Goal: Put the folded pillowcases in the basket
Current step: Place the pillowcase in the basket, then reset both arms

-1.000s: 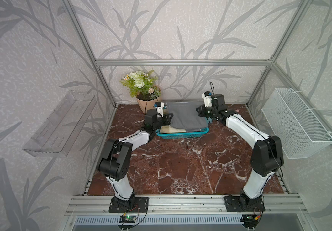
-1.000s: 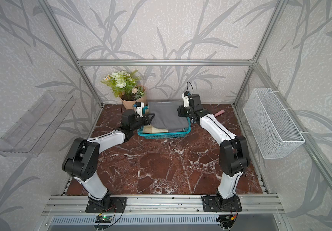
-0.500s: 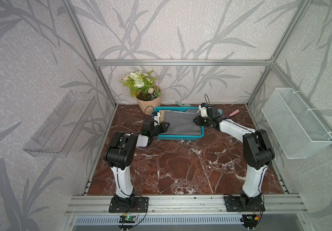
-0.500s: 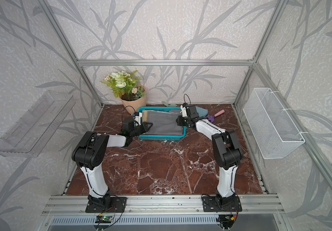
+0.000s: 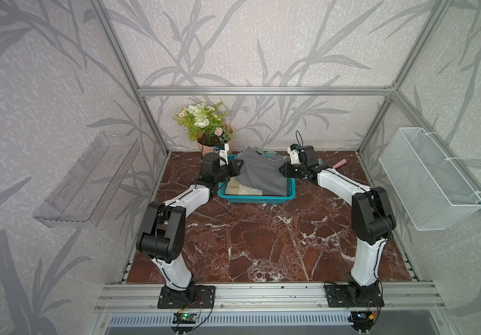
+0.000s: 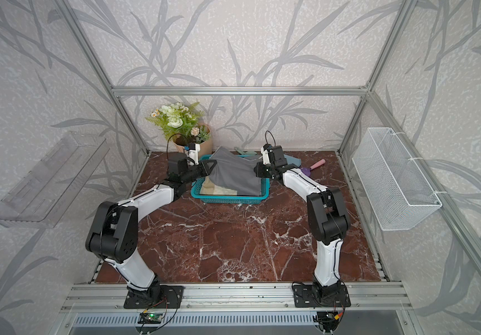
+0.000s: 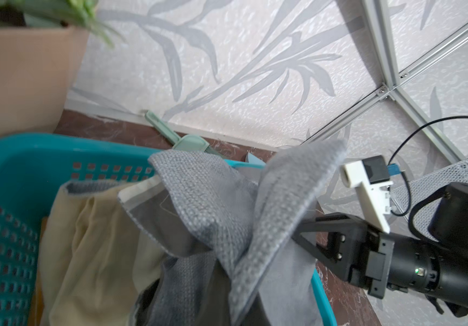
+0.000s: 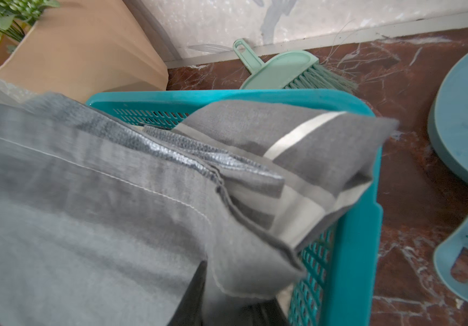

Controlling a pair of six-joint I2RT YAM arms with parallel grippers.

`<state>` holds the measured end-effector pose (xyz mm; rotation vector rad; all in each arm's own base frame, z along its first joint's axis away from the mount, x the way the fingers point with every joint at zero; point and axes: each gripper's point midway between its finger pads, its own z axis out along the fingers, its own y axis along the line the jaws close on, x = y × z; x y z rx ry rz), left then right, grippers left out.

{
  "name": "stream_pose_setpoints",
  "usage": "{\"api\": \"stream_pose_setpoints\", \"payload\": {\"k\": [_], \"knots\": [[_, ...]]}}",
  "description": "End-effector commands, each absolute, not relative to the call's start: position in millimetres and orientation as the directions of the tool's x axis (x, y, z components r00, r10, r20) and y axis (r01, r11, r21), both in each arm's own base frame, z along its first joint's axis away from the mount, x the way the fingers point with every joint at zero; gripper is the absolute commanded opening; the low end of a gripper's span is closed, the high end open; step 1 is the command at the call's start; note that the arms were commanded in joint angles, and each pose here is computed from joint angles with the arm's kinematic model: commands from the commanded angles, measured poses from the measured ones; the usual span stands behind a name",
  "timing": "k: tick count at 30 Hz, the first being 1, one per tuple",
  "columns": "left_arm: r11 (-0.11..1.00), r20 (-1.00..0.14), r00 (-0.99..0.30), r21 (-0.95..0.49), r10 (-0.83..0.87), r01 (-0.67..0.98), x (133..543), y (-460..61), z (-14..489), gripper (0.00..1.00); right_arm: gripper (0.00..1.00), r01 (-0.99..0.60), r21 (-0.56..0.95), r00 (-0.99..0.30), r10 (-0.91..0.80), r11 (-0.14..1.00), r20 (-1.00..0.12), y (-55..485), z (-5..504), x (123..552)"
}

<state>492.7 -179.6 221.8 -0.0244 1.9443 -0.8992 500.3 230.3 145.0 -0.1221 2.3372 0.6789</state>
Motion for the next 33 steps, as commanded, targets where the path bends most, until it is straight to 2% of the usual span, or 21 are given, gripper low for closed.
{"api": "stream_pose_setpoints", "payload": {"k": [1, 6, 8, 10, 13, 15, 17, 18, 20, 21, 26, 30, 33], "knots": [[0.811, -0.762, -0.559, -0.53, -0.327, 0.248, 496.2, -160.3, 210.7, 0.0, 0.24, -0.287, 0.427, -0.748, 0.078, 0.857, -0.659, 238.3, 163.1, 499.0], [0.883, -0.748, -0.6, -0.447, -0.284, 0.14, 494.2, -139.7, 175.7, 0.02, 0.26, -0.265, 0.415, -0.787, 0.053, 0.871, -0.615, 246.5, 135.5, 501.3], [0.902, -0.731, -0.628, -0.419, -0.267, 0.103, 491.6, -134.0, 157.0, 0.19, 0.35, -0.25, 0.417, -0.799, 0.057, 0.874, -0.599, 247.0, 125.6, 502.1], [0.912, -0.711, -0.649, -0.405, -0.272, 0.06, 489.4, -127.4, 141.6, 0.5, 0.5, -0.235, 0.409, -0.806, 0.059, 0.882, -0.59, 244.4, 119.1, 502.8], [0.911, -0.699, -0.652, -0.411, -0.293, 0.032, 486.0, -122.9, 132.6, 0.63, 0.66, -0.221, 0.375, -0.797, 0.055, 0.9, -0.601, 237.8, 121.4, 503.6], [0.908, -0.707, -0.64, -0.417, -0.301, 0.034, 485.9, -122.6, 138.1, 0.74, 0.87, -0.217, 0.347, -0.775, 0.055, 0.912, -0.629, 231.0, 132.2, 504.8], [0.907, -0.721, -0.622, -0.419, -0.306, 0.039, 486.7, -121.7, 150.0, 0.88, 0.91, -0.23, 0.332, -0.745, 0.054, 0.915, -0.665, 227.4, 150.7, 504.1], [0.906, -0.733, -0.605, -0.421, -0.31, 0.046, 486.3, -121.4, 160.4, 0.99, 0.92, -0.241, 0.329, -0.725, 0.056, 0.913, -0.686, 226.1, 162.8, 502.5], [0.905, -0.768, -0.557, -0.421, -0.316, 0.068, 483.9, -119.3, 185.7, 1.0, 0.94, -0.266, 0.319, -0.67, 0.064, 0.91, -0.739, 223.6, 190.8, 498.6], [0.906, -0.792, -0.52, -0.415, -0.319, 0.077, 481.8, -116.6, 201.8, 1.0, 0.99, -0.273, 0.312, -0.643, 0.069, 0.91, -0.763, 220.8, 204.3, 495.2], [0.947, -0.909, -0.321, -0.31, -0.268, 0.087, 460.1, -92.5, 273.9, 1.0, 0.99, -0.308, 0.262, -0.491, 0.083, 0.915, -0.867, 200.9, 275.4, 466.4], [0.99, -0.967, -0.212, -0.126, -0.138, -0.069, 434.4, -48.3, 281.4, 1.0, 0.99, -0.233, 0.189, -0.485, 0.054, 0.954, -0.873, 161.7, 269.4, 445.6], [0.97, -0.981, -0.188, 0.004, -0.043, -0.245, 407.9, -8.4, 260.4, 1.0, 0.99, -0.119, 0.24, -0.538, 0.14, 0.963, -0.831, 118.3, 238.9, 433.3]]}}
